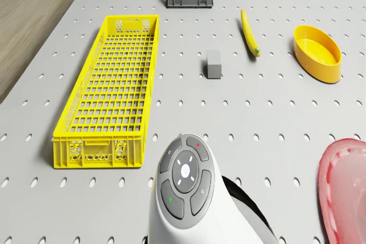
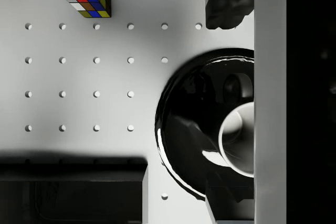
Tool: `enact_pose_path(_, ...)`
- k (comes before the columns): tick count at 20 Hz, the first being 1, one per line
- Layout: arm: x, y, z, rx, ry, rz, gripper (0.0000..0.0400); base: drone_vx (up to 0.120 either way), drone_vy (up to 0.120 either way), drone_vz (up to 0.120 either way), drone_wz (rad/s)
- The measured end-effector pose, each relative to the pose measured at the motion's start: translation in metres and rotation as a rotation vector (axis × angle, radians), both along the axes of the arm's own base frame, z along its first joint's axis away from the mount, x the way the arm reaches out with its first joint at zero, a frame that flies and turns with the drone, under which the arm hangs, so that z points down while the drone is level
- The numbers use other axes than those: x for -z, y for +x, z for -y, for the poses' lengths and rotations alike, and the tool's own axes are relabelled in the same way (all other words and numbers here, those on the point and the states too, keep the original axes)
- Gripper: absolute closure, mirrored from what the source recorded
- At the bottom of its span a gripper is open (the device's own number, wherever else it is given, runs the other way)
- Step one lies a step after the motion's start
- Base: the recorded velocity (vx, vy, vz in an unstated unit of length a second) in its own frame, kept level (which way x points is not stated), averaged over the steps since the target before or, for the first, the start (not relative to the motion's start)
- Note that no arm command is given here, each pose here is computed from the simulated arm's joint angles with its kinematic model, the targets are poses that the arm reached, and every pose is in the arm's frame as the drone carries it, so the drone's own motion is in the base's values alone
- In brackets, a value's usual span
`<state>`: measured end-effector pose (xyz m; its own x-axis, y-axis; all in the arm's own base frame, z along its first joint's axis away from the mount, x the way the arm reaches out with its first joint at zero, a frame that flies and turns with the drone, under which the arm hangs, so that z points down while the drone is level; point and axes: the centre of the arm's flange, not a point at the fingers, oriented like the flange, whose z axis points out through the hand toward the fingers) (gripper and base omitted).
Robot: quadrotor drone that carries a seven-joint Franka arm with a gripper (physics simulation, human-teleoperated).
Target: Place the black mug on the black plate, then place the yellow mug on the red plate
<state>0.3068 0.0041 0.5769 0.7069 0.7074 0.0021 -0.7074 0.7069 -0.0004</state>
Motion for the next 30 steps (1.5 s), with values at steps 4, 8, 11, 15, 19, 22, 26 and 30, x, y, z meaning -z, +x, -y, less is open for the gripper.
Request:
enact_pose_path(4,0.0001,0.0000,0.0000,0.000,0.000,0.0000,0.0000,-0.120,0.120,0.000,0.000)
enact_pose_path(8,0.0001,0.0000,0.0000,0.000,0.000,0.0000,0.0000,-0.120,0.120,0.000,0.000)
enact_pose_path(11,0.0002,0.0000,0.0000,0.000,0.000,0.0000,0.0000,-0.120,0.120,0.000,0.000)
enact_pose_path(15,0.0002,0.0000,0.0000,0.000,0.000,0.0000,0.0000,-0.120,0.120,0.050,0.000)
enact_pose_path(19,0.0002,0.0000,0.0000,0.000,0.000,0.0000,0.0000,-0.120,0.120,0.000,0.000)
enact_pose_path(22,0.0002,0.0000,0.0000,0.000,0.000,0.0000,0.0000,-0.120,0.120,0.000,0.000)
enact_pose_path(26,0.0002,0.0000,0.0000,0.000,0.000,0.0000,0.0000,-0.120,0.120,0.000,0.000)
enact_pose_path(30,0.0002,0.0000,0.0000,0.000,0.000,0.0000,0.0000,-0.120,0.120,0.000,0.000)
